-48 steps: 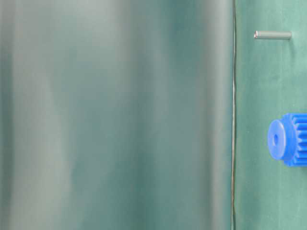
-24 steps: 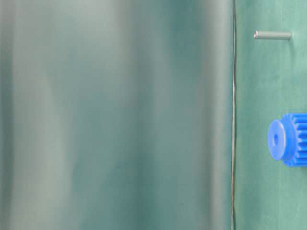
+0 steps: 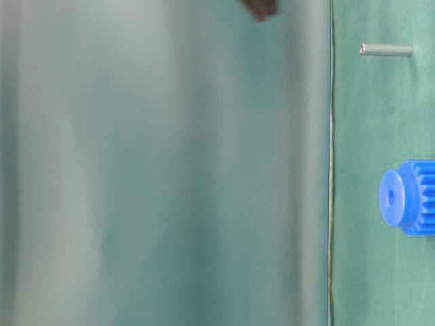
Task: Insert the shaft placed at a random location into the center hole of the small gear at another random location.
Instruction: 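Move the right gripper left toward the silver shaft, then lower the right gripper and close it on the silver shaft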
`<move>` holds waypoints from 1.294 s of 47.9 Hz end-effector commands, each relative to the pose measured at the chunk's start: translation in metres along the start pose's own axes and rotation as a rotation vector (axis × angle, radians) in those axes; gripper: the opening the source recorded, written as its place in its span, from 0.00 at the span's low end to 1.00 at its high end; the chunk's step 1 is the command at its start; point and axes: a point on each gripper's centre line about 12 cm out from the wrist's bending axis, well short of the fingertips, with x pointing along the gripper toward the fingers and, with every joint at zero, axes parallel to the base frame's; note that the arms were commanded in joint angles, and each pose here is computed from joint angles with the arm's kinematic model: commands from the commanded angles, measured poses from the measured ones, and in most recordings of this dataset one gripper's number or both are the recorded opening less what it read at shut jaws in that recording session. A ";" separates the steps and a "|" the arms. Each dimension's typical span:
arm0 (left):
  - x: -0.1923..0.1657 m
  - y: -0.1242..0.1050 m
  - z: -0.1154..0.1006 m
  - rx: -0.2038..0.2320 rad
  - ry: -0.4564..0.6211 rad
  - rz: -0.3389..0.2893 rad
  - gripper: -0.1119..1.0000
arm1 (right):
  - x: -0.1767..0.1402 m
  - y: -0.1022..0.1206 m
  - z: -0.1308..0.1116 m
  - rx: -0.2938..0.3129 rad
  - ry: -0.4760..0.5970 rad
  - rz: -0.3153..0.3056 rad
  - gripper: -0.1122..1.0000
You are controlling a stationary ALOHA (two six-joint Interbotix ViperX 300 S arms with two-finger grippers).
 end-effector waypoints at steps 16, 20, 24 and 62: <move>0.003 0.000 0.008 0.001 -0.017 -0.001 0.10 | 0.041 -0.015 -0.034 0.014 0.062 -0.067 0.78; 0.003 0.000 0.009 0.001 -0.018 -0.001 0.10 | 0.048 -0.018 -0.040 0.018 0.085 -0.076 0.78; 0.003 0.000 0.008 0.001 -0.017 -0.001 0.10 | 0.054 -0.021 -0.046 0.021 0.107 -0.084 0.78; 0.003 0.000 0.004 0.000 0.009 -0.001 0.10 | 0.064 -0.023 -0.063 0.025 0.135 -0.094 0.22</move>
